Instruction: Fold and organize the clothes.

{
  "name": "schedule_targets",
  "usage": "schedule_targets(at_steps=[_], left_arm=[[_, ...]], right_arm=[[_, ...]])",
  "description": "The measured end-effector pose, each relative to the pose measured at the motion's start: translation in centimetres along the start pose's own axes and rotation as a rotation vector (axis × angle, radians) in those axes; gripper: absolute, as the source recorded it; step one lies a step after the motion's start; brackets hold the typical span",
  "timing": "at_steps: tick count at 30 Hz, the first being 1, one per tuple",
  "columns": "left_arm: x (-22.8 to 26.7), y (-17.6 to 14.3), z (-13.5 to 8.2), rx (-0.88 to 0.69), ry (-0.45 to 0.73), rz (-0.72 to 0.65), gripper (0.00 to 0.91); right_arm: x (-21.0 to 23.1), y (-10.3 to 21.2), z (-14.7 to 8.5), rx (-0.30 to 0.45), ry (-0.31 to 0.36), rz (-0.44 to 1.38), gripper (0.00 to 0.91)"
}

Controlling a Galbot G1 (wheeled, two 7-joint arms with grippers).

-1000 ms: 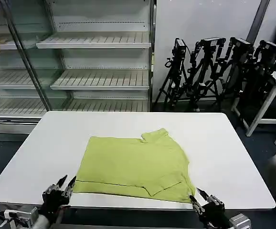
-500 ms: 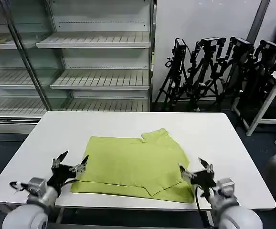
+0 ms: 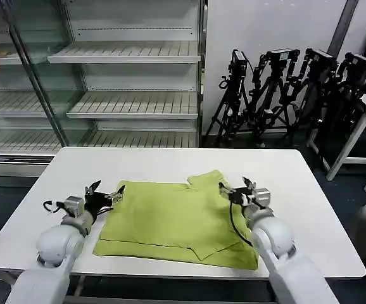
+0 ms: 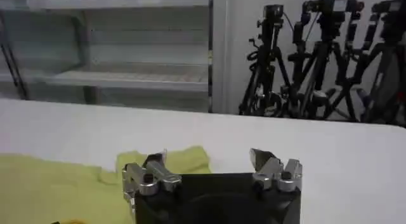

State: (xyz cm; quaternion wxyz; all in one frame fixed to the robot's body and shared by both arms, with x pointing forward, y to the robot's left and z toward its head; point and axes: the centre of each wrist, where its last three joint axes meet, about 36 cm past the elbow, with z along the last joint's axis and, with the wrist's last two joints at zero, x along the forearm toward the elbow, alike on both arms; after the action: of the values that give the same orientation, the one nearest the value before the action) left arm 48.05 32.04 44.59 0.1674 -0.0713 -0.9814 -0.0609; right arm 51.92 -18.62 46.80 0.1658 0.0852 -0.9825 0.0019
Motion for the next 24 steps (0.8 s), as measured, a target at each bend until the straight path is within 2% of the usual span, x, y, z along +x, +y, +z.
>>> schedule_targets(at_steps=[7,10,24], left_arm=[[-3.5,1.3,-0.9,0.002,0.054,-0.009,0.907],[-4.5,1.7,-1.1,0.007,0.074,-0.007,0.907],[-6.3,2.9,-0.7,0.009,0.131,0.030,0.907]], right_arm=[[-4.7,1.6,-1.3,-0.025,0.034,0.019,0.907],[-6.1,1.9,-1.2,-0.026,0.060,0.026,0.907],[-9.4,2.4,-0.9,-0.050,0.128,0.050,0.907]])
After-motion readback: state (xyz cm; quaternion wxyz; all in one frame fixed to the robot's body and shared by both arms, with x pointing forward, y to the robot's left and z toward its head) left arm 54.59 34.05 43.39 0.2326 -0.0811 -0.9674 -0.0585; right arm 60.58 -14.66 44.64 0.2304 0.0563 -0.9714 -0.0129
